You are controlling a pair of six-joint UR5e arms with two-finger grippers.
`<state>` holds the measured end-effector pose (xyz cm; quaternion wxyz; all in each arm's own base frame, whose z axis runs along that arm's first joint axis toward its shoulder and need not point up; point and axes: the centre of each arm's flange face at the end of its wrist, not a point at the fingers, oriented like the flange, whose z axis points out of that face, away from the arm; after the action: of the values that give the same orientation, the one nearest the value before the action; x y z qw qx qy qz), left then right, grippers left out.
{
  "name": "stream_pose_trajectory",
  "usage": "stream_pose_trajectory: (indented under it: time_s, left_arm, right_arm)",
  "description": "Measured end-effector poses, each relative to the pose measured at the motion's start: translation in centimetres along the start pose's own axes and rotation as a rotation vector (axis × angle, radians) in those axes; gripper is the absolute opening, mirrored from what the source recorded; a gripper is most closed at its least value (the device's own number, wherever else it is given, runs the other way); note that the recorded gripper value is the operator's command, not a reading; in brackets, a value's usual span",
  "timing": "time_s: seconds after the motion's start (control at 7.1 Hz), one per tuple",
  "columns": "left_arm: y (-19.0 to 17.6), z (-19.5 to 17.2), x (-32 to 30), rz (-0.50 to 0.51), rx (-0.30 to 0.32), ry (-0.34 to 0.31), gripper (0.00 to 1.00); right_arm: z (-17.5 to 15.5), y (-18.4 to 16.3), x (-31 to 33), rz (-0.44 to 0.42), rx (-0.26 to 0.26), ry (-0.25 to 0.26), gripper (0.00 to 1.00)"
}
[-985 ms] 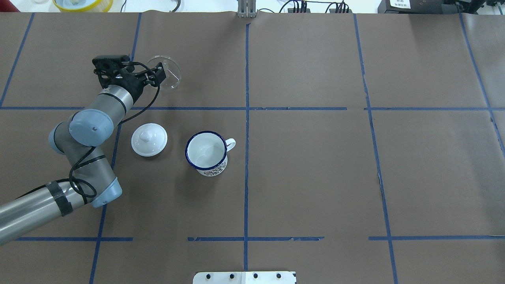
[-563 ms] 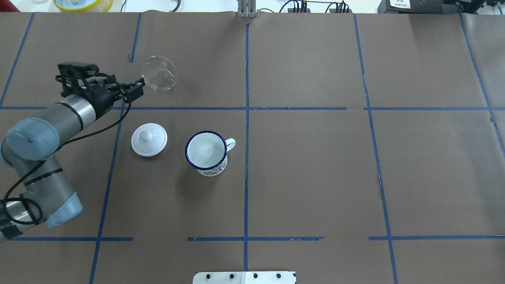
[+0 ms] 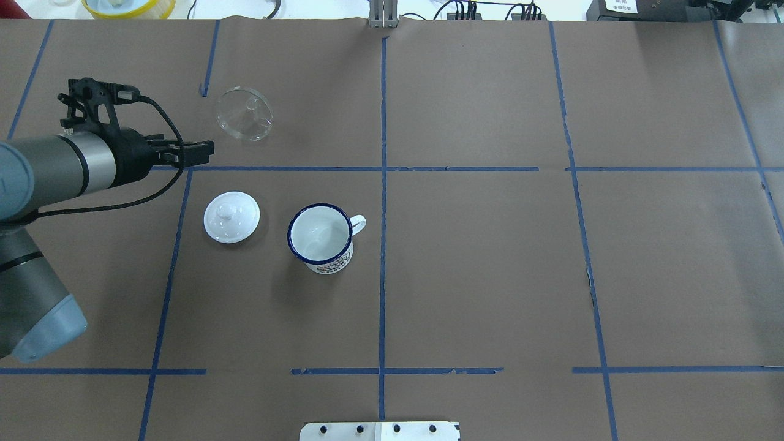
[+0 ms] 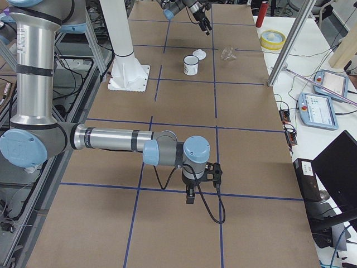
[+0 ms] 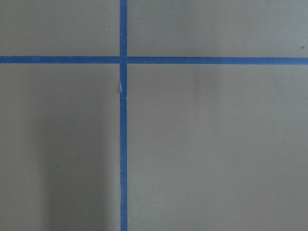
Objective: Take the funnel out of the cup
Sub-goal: 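Open the left gripper and draw back from the funnel, then lower the left gripper onto the white lid and grasp its knob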
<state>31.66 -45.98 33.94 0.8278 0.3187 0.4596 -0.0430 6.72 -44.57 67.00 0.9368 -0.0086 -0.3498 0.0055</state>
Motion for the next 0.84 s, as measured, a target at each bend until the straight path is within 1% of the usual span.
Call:
stream_pose_trajectory:
  time_s: [0.14, 0.28, 0.42, 0.56, 0.7, 0.84]
  left_arm:
    - [-0.8, 0.2, 0.7, -0.02, -0.112, -0.009, 1.0]
    - [-1.9, 1.2, 2.3, -0.041, -0.221, -0.055, 1.0]
    - [-2.9, 2.4, 3.8, -0.046, -0.302, -0.119, 1.0]
    - [-3.1, 4.2, 4.3, -0.038, -0.367, -0.174, 1.0]
    - [-2.5, 6.1, 3.8, -0.029, -0.415, -0.207, 1.0]
    - [-1.4, 7.8, 3.3, -0.017, -0.444, -0.217, 1.0]
  right_arm:
    - [0.0, 0.0, 0.0, 0.0, 0.0, 0.0, 1.0]
    - [0.0, 0.0, 0.0, 0.0, 0.0, 0.0, 1.0]
    - [0.0, 0.0, 0.0, 0.0, 0.0, 0.0, 1.0]
    - [0.0, 0.0, 0.0, 0.0, 0.0, 0.0, 1.0]
    - [0.0, 0.0, 0.0, 0.0, 0.0, 0.0, 1.0]
    - [0.0, 0.0, 0.0, 0.0, 0.0, 0.0, 1.0]
